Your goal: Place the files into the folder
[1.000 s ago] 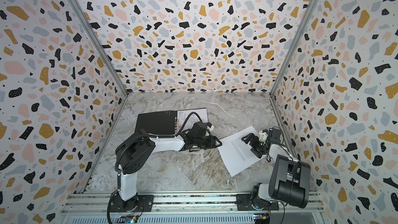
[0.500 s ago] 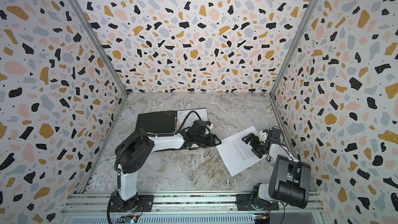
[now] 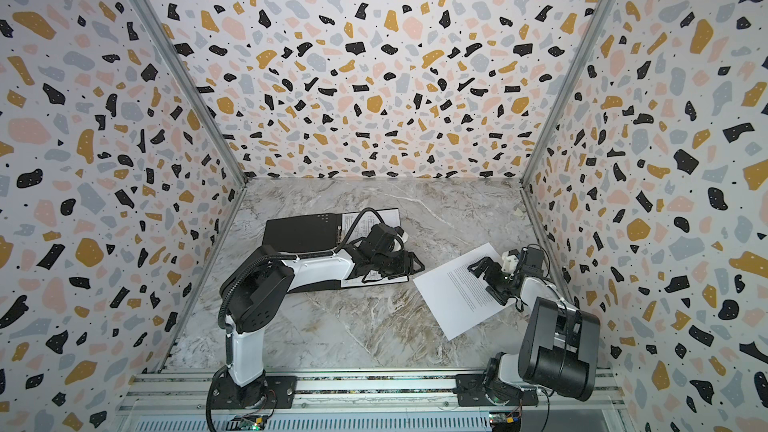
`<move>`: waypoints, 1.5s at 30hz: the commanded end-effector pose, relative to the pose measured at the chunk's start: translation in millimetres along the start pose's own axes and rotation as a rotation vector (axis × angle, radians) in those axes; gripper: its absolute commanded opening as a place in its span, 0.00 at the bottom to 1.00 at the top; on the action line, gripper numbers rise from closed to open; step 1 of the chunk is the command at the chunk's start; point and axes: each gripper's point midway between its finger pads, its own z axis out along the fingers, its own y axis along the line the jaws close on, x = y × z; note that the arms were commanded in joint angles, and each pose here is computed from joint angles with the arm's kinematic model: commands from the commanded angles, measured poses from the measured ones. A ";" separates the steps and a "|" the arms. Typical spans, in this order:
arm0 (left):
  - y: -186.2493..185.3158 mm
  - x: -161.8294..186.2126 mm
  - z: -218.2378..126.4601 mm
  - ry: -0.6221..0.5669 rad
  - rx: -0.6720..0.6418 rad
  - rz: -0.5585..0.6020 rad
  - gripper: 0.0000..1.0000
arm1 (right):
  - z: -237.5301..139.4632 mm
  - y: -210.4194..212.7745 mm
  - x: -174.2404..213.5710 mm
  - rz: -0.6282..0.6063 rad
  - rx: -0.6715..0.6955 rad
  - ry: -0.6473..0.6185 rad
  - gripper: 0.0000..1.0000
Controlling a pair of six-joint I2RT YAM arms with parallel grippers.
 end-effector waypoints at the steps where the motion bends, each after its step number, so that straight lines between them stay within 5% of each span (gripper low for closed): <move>1: -16.6 14.2 3.8 0.024 0.068 -0.023 0.64 | 6.1 -40.4 18.7 0.059 0.154 0.047 0.99; 29: 9.4 40.4 31.6 0.074 -0.004 -0.092 0.63 | 6.3 -37.5 17.5 0.063 0.138 0.045 0.99; 45: -19.5 26.4 21.1 0.035 0.084 -0.084 0.62 | 7.9 -39.3 20.9 0.066 0.138 0.056 0.99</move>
